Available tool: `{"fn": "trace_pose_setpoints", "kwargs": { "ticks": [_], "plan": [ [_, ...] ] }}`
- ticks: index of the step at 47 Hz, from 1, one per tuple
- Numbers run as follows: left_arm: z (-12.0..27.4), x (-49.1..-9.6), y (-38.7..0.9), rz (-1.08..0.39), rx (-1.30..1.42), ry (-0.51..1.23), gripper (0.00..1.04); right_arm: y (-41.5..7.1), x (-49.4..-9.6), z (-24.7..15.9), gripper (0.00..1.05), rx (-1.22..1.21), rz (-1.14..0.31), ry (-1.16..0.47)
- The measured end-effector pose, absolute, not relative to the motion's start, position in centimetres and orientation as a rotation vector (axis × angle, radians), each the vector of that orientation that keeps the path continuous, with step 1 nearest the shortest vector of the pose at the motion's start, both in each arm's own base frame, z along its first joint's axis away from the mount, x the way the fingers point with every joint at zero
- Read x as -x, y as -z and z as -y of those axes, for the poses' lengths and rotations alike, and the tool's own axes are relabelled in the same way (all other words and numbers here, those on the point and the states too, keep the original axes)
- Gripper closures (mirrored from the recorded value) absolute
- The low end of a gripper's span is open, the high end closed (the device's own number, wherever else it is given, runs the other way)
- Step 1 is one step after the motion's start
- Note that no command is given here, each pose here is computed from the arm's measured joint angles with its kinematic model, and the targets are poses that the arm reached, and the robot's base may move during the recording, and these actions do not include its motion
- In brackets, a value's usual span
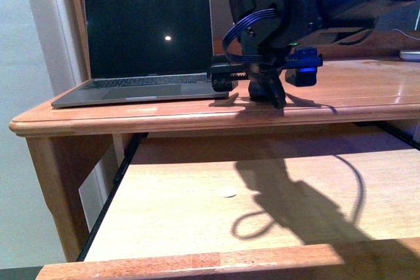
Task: Place mouse
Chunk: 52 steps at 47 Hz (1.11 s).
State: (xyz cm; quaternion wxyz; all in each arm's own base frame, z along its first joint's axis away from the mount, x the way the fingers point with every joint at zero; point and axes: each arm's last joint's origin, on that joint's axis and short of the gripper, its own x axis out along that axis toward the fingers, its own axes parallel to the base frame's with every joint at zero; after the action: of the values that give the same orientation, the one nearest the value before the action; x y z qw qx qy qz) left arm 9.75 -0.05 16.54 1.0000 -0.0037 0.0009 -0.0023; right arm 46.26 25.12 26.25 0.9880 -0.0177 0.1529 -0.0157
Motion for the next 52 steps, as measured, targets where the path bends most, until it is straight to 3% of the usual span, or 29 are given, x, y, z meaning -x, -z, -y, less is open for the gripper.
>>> {"fn": "trace_pose_setpoints", "kwargs": {
  "ticks": [9,16,24,29,40,52],
  "plan": [
    [0.0,-9.8,-16.5,-0.002,0.007,0.005,0.08,-31.0,-41.0,-19.2,0.07,-0.111,-0.156,-0.127],
    [0.0,-9.8,-16.5,-0.002,0.007,0.005,0.08,-31.3,-37.2,-15.0,0.07,-0.124,-0.097,-0.198],
    [0.0,-9.8,-16.5,-0.002,0.007,0.005,0.08,-27.2,-32.8,-10.3,0.07,-0.109,-0.132,-0.335],
    [0.0,-9.8,-16.5,-0.002,0.007,0.005,0.08,-23.2,-28.8,-5.8,0.07,-0.091,-0.179,-0.474],
    [0.0,-9.8,-16.5,-0.002,0.007,0.005,0.08,-17.7,-23.9,3.4,0.07,-0.097,-0.263,-0.611],
    [0.0,-9.8,-16.5,-0.002,0.007,0.005,0.08,-14.1,-21.0,6.6,0.07,-0.056,-0.374,-0.771]
  ]
}}
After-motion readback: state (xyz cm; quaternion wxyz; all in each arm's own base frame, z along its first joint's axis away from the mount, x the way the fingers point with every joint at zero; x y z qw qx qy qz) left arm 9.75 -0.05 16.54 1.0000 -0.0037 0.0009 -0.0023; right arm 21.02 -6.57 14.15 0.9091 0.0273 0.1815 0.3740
